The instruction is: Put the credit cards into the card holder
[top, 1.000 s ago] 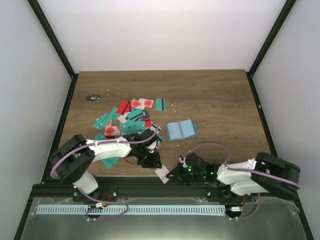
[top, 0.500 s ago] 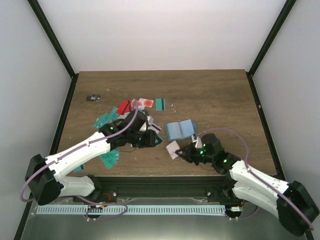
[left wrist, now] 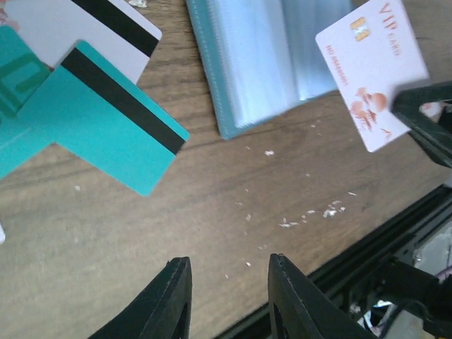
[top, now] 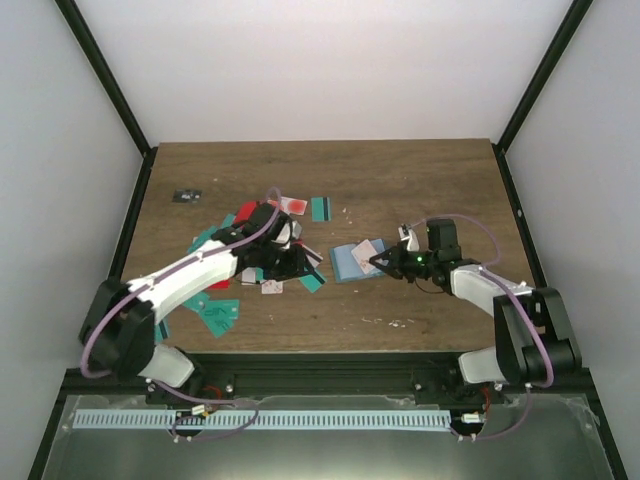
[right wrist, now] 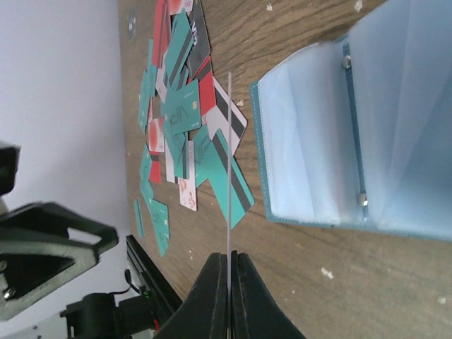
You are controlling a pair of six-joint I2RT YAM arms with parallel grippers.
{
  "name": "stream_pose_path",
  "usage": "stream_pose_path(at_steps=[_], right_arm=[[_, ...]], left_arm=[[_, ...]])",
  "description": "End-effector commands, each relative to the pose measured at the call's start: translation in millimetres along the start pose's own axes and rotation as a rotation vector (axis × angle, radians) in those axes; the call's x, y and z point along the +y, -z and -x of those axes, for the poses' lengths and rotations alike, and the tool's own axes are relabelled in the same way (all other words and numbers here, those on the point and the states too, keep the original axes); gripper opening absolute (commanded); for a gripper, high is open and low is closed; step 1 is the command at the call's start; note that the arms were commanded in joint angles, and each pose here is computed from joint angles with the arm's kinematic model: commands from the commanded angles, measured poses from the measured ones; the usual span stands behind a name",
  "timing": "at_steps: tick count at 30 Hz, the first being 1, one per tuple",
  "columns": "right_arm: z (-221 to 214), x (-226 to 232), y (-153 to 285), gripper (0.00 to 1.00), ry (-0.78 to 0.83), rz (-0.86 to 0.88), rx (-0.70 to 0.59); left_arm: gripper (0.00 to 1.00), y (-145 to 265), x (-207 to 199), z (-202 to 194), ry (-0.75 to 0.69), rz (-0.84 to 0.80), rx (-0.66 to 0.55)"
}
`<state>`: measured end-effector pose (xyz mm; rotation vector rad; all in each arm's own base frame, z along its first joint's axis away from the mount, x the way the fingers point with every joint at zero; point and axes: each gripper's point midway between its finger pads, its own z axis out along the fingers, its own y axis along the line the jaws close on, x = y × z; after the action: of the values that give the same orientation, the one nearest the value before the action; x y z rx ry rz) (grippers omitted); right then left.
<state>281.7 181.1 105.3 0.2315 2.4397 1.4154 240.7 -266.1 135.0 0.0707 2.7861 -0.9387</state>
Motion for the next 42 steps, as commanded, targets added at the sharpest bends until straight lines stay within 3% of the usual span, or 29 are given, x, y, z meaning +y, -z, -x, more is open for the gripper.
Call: stream_pose_path(at_steps=[1, 15, 26, 42], right_arm=[[15.8, 8.6, -6.5, 0.01, 0.160, 0.044, 0.014], [35.0, -21.9, -28.0, 0.01, 0.185, -0.026, 0.016], [45.2, -30.5, -22.0, 0.01, 0.193, -0.026, -0.023], [28.3, -52.6, -37.5, 0.01, 0.179, 0.028, 0.032]], left_arm=[[0.31, -22.3, -7.8, 22.7, -0.083, -0.057, 0.049], [0.21, -92.5, 11.7, 47.0, -0.067, -0.052, 0.172], [0.15, -108.6, 24.7, 45.2, -0.069, -0.025, 0.207], [0.13, -124.2, 33.6, 44.3, -0.073, -0.005, 0.248]])
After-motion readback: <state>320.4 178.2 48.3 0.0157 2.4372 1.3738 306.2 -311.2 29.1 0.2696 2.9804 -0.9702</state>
